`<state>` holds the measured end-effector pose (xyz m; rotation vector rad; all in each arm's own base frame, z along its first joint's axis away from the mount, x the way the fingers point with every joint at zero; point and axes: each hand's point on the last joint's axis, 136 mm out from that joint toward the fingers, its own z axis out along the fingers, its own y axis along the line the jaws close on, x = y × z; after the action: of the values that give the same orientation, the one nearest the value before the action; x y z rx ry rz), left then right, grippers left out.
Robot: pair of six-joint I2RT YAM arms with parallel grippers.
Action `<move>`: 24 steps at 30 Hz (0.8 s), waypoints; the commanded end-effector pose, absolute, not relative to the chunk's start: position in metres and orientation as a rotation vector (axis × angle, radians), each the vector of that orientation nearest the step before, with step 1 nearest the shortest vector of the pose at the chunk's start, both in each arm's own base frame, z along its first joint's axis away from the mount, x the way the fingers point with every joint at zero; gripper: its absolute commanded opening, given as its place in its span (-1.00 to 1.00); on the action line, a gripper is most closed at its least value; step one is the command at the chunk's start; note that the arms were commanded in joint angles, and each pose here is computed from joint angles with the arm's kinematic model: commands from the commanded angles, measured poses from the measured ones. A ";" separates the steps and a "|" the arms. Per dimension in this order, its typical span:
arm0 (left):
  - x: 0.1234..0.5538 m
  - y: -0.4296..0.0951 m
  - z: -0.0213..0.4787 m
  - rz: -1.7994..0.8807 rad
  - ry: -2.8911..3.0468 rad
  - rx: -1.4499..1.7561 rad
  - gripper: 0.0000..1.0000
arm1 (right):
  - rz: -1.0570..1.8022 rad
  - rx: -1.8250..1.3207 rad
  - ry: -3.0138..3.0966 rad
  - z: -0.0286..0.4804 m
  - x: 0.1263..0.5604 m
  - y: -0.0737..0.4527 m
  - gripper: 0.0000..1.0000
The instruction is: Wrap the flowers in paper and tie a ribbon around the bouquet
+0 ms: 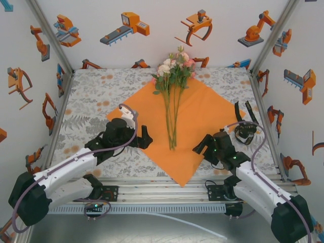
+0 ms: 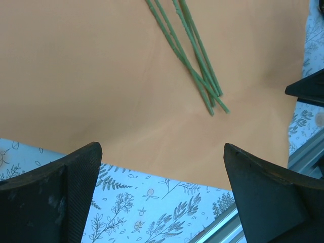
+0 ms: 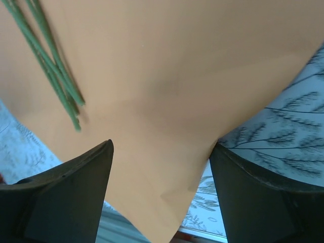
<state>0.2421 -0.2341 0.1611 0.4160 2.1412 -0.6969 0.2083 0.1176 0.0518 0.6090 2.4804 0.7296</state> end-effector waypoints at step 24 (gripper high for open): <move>0.115 -0.300 0.164 -0.689 1.654 1.330 0.94 | 1.147 0.616 2.294 0.128 0.215 0.168 -0.67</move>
<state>0.1191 -0.2937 0.1660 1.2203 1.7644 -0.7793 0.2019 0.1712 0.1044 0.5735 2.3641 1.1700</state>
